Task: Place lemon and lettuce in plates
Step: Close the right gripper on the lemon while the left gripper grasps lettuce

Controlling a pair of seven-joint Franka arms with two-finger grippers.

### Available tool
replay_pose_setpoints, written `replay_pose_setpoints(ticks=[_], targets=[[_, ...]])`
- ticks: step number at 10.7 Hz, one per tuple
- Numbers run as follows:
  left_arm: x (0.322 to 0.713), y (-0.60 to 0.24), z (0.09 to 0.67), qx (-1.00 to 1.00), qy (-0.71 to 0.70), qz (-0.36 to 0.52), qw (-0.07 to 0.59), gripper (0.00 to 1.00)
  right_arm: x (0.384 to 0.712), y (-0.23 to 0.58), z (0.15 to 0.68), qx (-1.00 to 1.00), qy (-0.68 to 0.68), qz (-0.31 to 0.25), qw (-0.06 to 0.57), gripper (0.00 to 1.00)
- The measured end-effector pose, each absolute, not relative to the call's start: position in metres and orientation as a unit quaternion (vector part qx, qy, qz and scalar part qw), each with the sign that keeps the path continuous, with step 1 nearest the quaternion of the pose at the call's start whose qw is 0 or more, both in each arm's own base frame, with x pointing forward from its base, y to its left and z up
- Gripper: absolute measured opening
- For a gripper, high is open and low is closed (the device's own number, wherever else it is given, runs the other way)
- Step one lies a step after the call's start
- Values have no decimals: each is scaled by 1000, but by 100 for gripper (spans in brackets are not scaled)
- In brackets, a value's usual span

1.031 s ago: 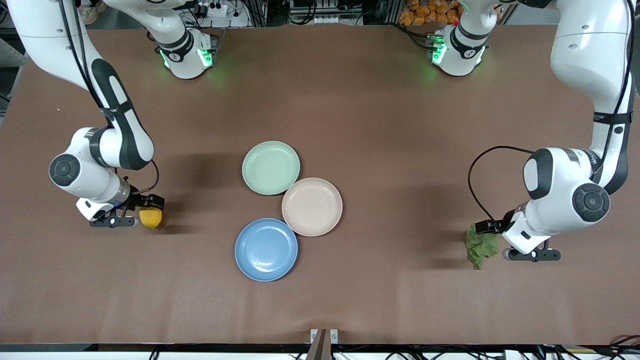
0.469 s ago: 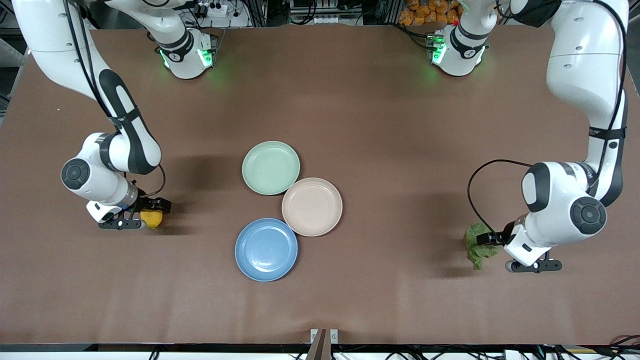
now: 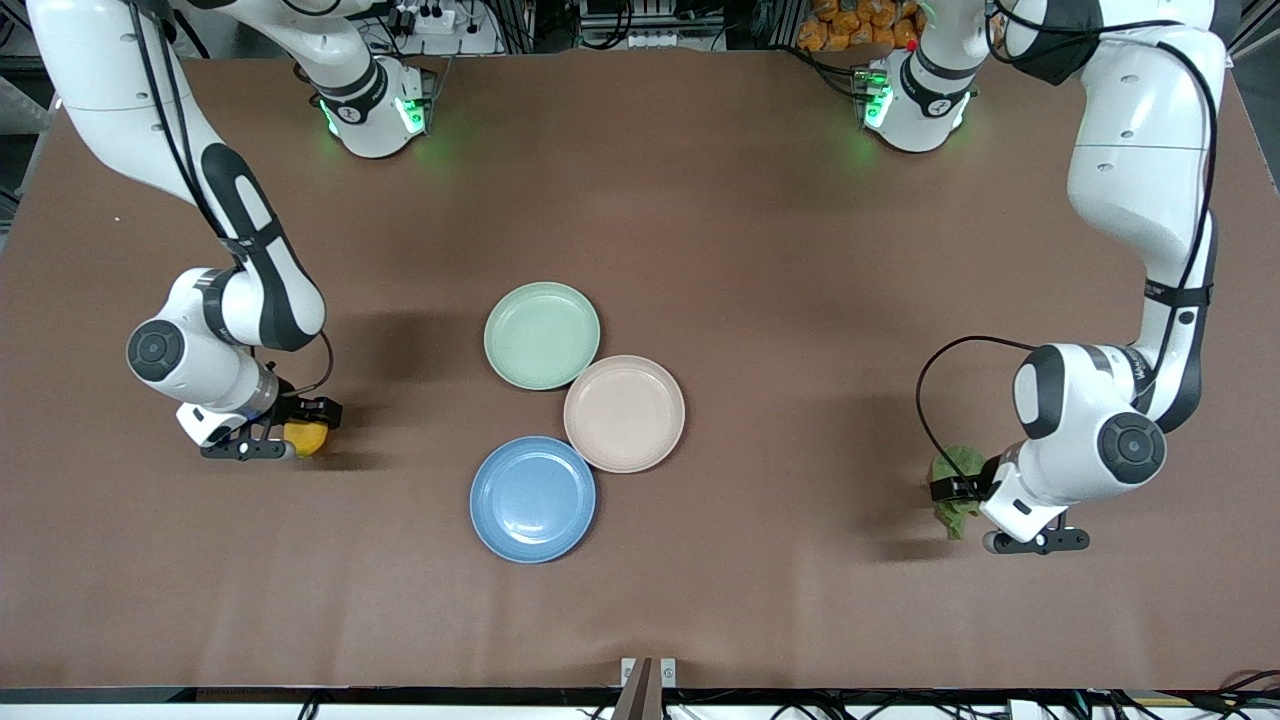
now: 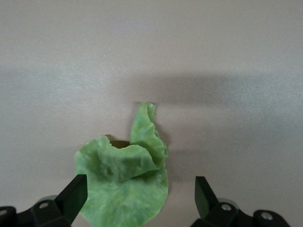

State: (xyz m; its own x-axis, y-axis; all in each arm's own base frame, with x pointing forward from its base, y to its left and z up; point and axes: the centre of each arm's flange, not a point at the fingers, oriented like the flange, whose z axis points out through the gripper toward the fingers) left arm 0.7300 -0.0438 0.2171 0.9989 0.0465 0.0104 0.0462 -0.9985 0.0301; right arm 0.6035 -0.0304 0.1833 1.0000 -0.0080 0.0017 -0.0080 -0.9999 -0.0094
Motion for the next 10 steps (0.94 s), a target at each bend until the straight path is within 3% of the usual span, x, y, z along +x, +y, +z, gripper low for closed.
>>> replay_pose_setpoints(ticks=[2,3,10], targets=[[729,-45,207,1000,22,0,11,100,605,-31,180,-1000,4,0,4,76],[729,-44,202,1000,22,-3,7,100,606,-31,180,-1000,4,-1,4,64],[726,-44,191,1000,20,-10,1,100,619,-23,191,-1000,-3,-16,4,64]])
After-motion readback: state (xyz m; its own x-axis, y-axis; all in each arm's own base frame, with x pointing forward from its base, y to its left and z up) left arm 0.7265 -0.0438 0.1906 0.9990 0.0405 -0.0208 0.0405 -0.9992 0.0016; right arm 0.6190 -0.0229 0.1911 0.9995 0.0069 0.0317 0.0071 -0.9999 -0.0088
